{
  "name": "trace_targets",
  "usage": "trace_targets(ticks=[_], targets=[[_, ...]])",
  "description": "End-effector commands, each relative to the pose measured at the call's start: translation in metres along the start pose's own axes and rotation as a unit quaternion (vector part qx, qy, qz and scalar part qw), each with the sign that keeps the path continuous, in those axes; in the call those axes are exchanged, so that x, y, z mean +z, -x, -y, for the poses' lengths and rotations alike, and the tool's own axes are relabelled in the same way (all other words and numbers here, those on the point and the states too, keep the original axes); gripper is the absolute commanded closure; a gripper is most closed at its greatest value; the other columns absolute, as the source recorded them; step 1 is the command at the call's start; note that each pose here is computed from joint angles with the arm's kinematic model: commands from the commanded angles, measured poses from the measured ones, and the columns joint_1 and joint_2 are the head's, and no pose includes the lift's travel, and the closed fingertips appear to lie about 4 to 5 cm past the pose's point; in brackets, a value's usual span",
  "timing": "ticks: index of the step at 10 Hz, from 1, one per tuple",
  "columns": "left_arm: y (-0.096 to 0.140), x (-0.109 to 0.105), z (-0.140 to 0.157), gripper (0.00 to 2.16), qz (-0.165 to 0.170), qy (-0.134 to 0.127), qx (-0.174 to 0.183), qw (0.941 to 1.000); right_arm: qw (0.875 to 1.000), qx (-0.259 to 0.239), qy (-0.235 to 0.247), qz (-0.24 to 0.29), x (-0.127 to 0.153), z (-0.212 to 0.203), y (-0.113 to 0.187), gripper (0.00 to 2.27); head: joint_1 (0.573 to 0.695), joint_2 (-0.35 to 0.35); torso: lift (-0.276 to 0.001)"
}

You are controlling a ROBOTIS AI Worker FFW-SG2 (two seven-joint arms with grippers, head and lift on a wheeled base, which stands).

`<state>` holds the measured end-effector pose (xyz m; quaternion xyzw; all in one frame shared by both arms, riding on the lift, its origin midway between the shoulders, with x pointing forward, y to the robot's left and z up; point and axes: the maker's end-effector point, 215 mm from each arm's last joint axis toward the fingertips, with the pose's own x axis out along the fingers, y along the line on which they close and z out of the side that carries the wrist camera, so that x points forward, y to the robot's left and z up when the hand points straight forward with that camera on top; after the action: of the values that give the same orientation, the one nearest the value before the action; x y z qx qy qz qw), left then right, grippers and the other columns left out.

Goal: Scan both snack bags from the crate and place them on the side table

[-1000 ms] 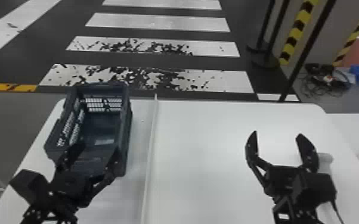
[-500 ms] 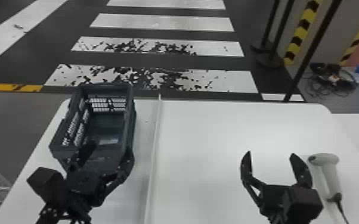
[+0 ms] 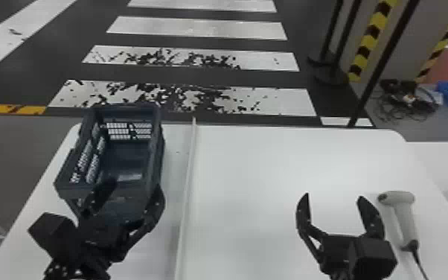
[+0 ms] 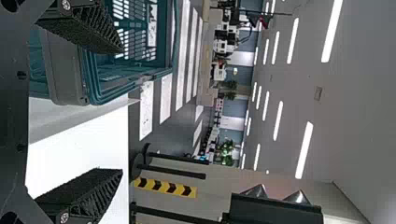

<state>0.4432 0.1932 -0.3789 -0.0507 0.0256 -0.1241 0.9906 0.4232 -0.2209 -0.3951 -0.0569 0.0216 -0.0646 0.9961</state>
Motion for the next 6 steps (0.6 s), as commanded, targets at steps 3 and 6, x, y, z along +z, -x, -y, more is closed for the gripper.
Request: trace_targets(ticks=[3, 6], targets=[[0.0025, -0.0027, 0.0026, 0.08, -0.003, -0.002, 0.000, 1.0000, 1.000, -0.006, -0.003, -0.004, -0.0036, 0.0056, 0.0027, 0.06, 0.695, -0.039, -0.095], [0.0051, -0.0020, 0.0049, 0.08, -0.003, -0.005, -0.001, 1.0000, 1.000, -0.007, -0.005, -0.002, -0.0031, 0.0076, 0.0046, 0.06, 0.695, -0.049, -0.095]])
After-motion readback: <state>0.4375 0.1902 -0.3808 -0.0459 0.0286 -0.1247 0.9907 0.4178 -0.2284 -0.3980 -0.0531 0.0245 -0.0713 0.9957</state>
